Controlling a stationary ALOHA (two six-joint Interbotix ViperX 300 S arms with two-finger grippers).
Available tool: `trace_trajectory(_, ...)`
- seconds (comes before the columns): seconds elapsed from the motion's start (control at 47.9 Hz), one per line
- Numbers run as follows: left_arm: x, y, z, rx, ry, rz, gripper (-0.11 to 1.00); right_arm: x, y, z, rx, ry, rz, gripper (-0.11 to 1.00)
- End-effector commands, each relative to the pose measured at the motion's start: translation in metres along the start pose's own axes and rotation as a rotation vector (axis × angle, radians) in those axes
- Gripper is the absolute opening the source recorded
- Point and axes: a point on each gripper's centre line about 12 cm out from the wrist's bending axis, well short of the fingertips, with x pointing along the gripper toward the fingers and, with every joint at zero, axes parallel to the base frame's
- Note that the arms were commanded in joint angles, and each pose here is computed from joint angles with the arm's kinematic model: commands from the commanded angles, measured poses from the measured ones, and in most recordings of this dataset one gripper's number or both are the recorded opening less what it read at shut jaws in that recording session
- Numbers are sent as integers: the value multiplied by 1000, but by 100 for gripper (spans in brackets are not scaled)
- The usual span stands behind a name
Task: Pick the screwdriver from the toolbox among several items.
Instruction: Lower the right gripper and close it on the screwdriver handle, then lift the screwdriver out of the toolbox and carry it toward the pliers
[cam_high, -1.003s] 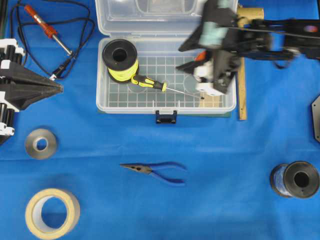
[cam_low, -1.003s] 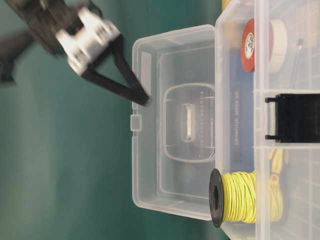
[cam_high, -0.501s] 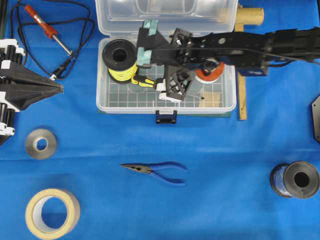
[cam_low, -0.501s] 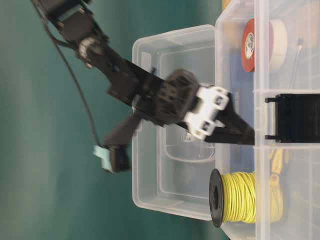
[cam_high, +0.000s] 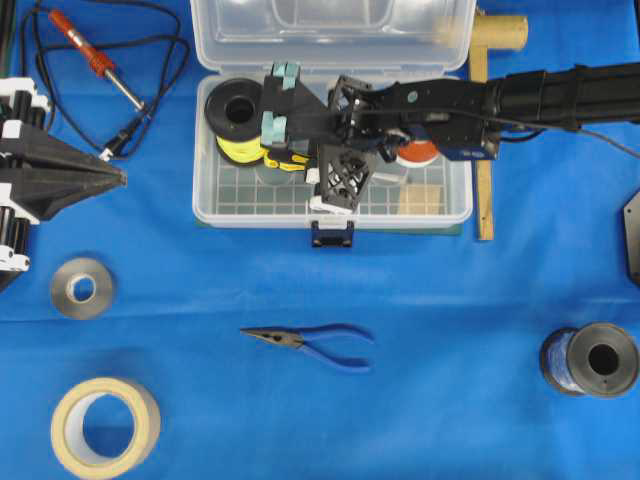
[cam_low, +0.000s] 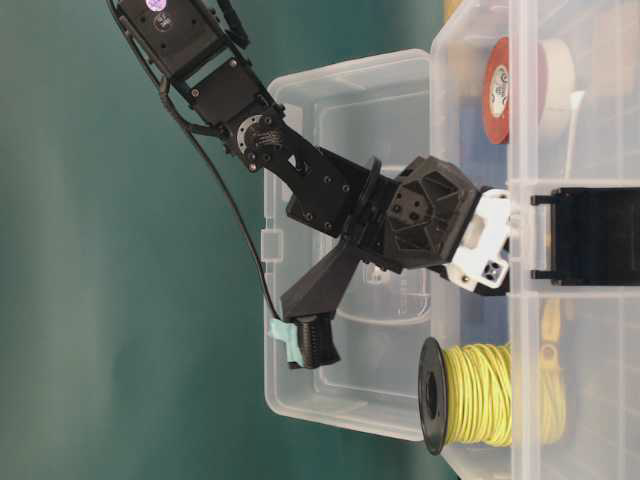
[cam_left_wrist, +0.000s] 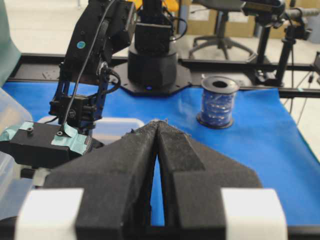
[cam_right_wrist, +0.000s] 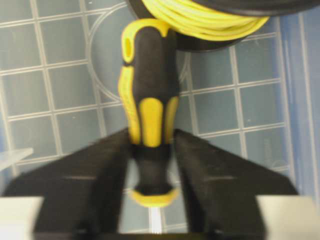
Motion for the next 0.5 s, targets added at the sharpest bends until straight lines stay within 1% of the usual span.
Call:
trace_trajectory(0.0,2,0,6,-3,-17,0,0,-12,-1,11,4,-37,1,24)
trace_trajectory(0.104,2,1,6,-6,-17,6,0,-26,0,16,5,-46,3,25)
trace_trajectory(0.209,2,2,7,-7,-19,9,0,-50,1,23,11,-70,6,25)
trace_trajectory(0.334,2,2,7,-8,-19,11,0,-88,2,32,16,-108,11,26)
trace_trajectory(0.48,2,2,7,-8,-19,11,0,-139,11,39,18,-157,28,25)
